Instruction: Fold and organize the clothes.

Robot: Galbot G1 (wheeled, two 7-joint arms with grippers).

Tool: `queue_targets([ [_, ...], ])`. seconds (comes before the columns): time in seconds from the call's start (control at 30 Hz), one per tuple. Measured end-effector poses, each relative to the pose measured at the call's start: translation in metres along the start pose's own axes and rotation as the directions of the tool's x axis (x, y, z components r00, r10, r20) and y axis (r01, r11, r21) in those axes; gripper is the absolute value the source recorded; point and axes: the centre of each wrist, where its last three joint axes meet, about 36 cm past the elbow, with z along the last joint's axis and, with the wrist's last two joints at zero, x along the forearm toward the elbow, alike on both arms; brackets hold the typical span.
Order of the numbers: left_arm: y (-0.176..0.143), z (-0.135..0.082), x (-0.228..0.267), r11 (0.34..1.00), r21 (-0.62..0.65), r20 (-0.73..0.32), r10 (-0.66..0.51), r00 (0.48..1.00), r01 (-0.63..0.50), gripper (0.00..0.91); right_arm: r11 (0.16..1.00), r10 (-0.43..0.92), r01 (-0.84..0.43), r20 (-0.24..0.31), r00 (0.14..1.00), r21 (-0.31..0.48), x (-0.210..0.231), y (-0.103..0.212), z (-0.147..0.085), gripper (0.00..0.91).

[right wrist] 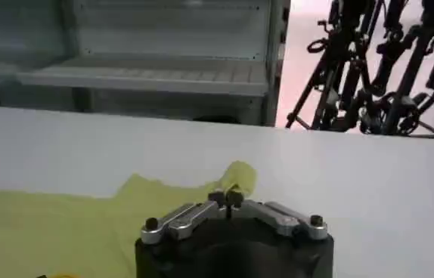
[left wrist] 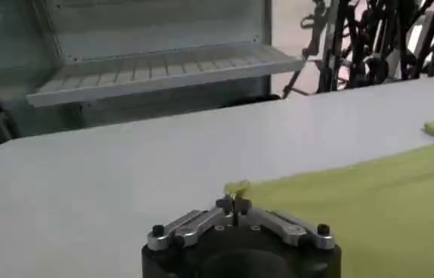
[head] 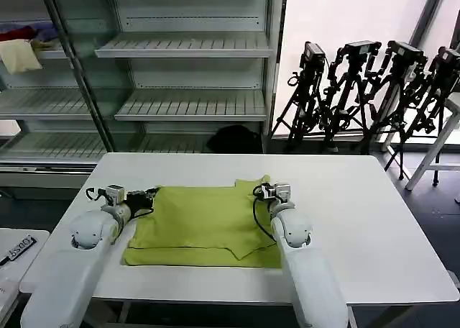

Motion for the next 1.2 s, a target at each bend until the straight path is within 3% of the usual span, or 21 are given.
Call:
queue_targets([
  [0.23, 0.001, -0.002, 0.018, 1.0, 0.022, 0.037, 0.014, 0.999, -0.015, 0.0, 1.0, -0.018, 0.018, 0.05, 0.999, -0.007, 0.028, 0.0, -0.004, 0.0],
  [0.4, -0.001, 0.004, 0.034, 0.998, 0.041, 0.059, 0.034, 0.998, -0.037, 0.0, 0.999, -0.03, 0.031, 0.064, 0.998, -0.014, 0.052, 0.001, 0.006, 0.0],
  [0.8, -0.014, 0.028, 0.073, 0.995, 0.049, 0.079, 0.081, 0.994, -0.085, 0.0, 0.999, -0.029, 0.029, 0.021, 0.999, -0.037, 0.106, -0.007, 0.05, 0.0],
  [1.2, -0.022, 0.055, 0.1, 0.995, 0.013, 0.06, 0.097, 0.994, -0.098, 0.0, 0.998, -0.034, 0.034, 0.004, 0.999, -0.043, 0.141, -0.007, 0.067, 0.0],
])
